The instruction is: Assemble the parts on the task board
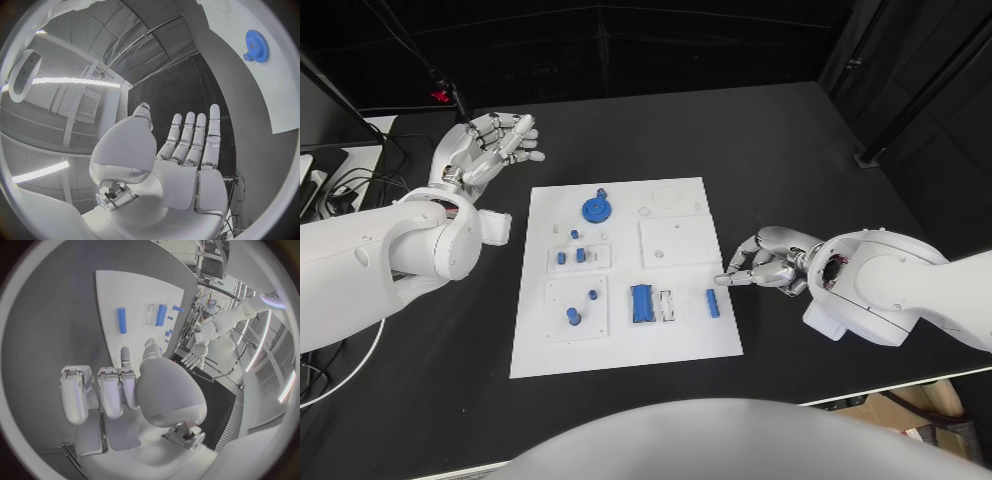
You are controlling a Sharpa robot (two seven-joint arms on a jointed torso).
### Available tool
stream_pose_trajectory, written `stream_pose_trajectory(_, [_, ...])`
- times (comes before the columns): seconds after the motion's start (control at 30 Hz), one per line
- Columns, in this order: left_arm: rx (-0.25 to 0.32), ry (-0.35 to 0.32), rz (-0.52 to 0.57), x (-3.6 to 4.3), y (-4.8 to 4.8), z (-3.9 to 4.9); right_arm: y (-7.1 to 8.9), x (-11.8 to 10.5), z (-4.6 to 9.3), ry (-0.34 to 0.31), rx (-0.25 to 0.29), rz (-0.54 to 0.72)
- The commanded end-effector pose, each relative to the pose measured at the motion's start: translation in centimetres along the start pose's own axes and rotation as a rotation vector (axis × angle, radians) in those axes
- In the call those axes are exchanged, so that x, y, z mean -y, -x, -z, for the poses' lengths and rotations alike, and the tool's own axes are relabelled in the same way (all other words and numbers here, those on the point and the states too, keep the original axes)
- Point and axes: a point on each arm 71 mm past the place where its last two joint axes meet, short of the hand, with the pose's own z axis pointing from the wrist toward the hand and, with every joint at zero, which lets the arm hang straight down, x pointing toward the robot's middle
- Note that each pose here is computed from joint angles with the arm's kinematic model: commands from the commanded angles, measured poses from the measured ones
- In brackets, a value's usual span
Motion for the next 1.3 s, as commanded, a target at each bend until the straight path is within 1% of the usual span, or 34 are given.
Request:
stream_pose_trajectory(0.03, [-0.004,-0.004,0.009,0.1,-0.02,-0.02,-0.1,0.4,-0.1,-0.062,0.019,0.141])
stream_pose_trajectory(0.2, [-0.006,-0.004,0.01,0.1,-0.05,-0.02,-0.8,0.4,-0.4,-0.075,0.003,0.174])
stream_pose_trajectory(0.77, [-0.007,-0.004,0.012,0.11,-0.05,0.01,-2.8,-0.9,-1.6,-0.062,-0.067,0.231])
stream_pose_trajectory(1.0, [-0.006,-0.004,0.012,0.12,-0.03,0.06,-3.1,-0.9,-2.0,-0.083,-0.091,0.24])
stream_pose_trajectory(1.3, [-0.007,-0.003,0.012,0.12,-0.02,0.07,-3.2,-0.8,-2.4,-0.105,-0.105,0.255])
